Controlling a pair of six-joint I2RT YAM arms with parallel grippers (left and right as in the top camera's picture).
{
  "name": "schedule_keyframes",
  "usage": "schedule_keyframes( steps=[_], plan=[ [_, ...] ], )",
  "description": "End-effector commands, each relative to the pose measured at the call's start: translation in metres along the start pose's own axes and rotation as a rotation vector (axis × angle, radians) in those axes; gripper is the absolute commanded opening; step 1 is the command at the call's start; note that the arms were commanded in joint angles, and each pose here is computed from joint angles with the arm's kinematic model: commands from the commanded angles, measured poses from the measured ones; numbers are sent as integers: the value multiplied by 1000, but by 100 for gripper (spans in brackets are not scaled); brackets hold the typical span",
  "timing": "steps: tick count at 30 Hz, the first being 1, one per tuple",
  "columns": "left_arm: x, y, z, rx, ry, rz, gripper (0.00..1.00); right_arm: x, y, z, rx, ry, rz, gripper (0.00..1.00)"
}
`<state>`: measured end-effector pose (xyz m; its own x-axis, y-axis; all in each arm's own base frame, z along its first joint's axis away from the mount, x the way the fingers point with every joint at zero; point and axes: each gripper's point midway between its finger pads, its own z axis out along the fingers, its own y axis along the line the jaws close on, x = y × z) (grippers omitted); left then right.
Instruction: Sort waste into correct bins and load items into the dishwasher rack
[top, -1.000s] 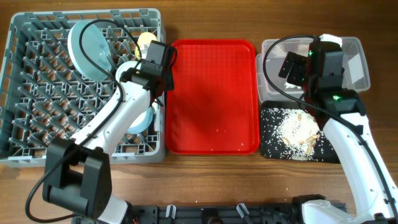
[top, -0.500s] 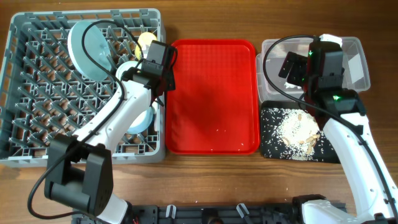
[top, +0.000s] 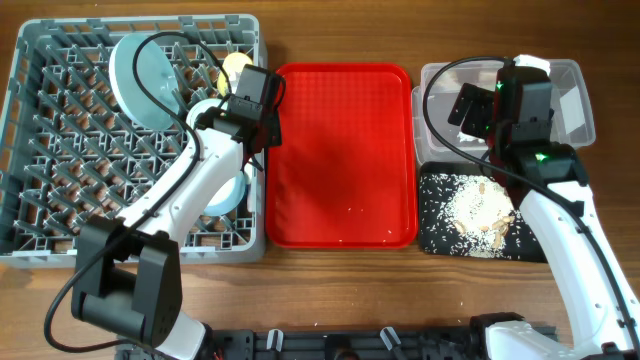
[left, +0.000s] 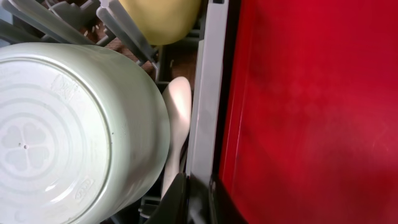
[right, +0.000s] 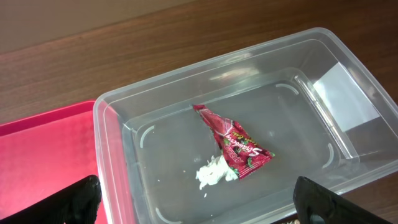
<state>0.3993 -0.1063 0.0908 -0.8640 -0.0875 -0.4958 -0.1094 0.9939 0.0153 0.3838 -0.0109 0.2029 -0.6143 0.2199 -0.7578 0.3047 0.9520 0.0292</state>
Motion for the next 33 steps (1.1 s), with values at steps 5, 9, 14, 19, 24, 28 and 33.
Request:
schedule_keyframes(
  steps=[5,9,14,19,24,28,33],
  plan=[
    [25,2,8,-2,97,-13,5,-3,1,1,-6,-1,-3,100],
    [22,-1,8,8,86,-16,8,-3,1,1,-6,-1,-3,100],
    [14,0,7,2,52,-22,19,-3,1,1,-6,-1,-3,100],
    [-58,7,-62,5,-193,-86,81,-3,1,1,-6,-1,-2,100],
    [-95,11,-145,107,-387,-173,100,-3,1,1,-6,-1,-2,100],
    [-99,15,-167,130,-436,-188,100,-3,1,1,-7,-1,-3,100],
    [-97,16,-167,127,-430,-186,100,-3,1,1,-7,-1,-3,100]
  ],
)
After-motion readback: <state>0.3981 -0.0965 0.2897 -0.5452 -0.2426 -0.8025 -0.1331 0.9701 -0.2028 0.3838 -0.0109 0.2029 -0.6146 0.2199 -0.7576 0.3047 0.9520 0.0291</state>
